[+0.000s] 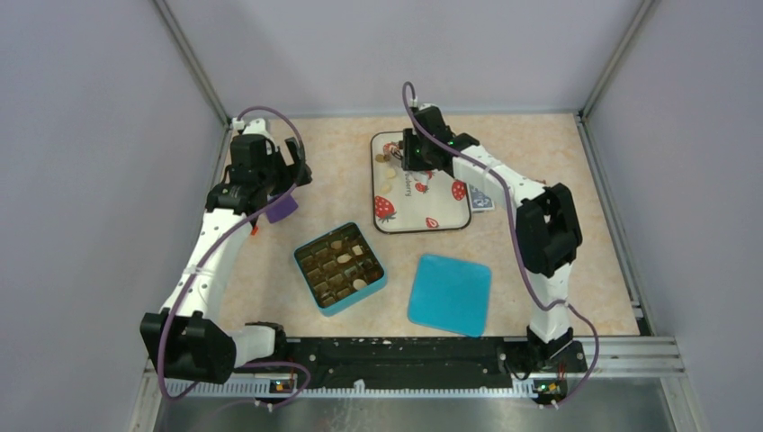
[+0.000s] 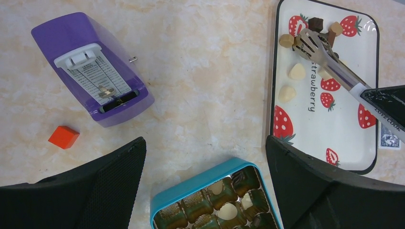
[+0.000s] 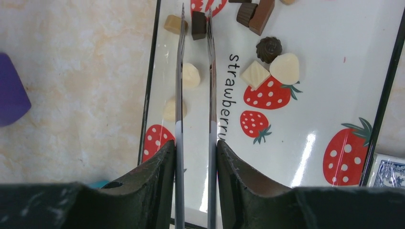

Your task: Pack the chocolate

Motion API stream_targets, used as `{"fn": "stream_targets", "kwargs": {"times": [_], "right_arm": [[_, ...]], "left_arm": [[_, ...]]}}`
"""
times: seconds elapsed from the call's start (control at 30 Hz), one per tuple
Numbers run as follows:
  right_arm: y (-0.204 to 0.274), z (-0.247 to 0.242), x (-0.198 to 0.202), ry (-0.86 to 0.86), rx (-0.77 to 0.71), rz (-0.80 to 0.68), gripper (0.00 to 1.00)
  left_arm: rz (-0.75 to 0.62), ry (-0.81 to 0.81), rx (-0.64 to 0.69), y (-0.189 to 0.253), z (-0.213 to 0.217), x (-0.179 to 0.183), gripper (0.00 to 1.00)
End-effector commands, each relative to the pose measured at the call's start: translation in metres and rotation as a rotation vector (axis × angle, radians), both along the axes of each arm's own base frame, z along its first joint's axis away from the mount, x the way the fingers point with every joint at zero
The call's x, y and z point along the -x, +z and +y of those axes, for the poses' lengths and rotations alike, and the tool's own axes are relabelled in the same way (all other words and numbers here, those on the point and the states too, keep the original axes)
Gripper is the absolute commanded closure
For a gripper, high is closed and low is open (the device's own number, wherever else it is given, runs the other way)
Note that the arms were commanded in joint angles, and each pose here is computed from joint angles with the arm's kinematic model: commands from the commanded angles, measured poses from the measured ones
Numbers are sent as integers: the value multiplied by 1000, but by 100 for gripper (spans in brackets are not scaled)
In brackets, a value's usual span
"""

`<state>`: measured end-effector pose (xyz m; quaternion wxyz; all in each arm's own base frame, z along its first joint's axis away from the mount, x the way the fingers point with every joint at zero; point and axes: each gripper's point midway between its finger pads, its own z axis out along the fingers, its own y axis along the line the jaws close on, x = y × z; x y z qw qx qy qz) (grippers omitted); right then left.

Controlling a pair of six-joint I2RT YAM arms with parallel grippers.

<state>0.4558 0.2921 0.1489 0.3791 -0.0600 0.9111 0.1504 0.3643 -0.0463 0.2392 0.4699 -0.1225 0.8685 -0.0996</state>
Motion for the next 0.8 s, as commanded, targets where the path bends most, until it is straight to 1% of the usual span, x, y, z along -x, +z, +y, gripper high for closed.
{"fn": "stream_targets", "kwargs": {"times": [0.0, 0.13, 0.23, 0.43, 0.57, 0.67, 0.77], "right_arm": [[23, 6, -22, -20, -41, -75, 70], [27, -2, -21, -40, -26, -93, 82], [43, -11, -17, -59, -20, -136, 89], [73, -31, 4, -57, -9, -199, 92], [99, -26, 35, 80, -79, -245, 92], [116, -20, 74, 227, -136, -258, 92], [117, -15, 113, 361, -131, -227, 92]], "left_arm": [[-51, 15, -10, 16, 5, -8, 1], [-48, 14, -10, 14, 4, -9, 1], [-50, 13, -9, 15, 4, -9, 1], [-49, 11, -8, 15, 4, -11, 1], [-51, 15, -10, 16, 4, -12, 1], [-52, 16, -13, 17, 5, -13, 1], [-51, 20, -12, 17, 5, -14, 1]]}}
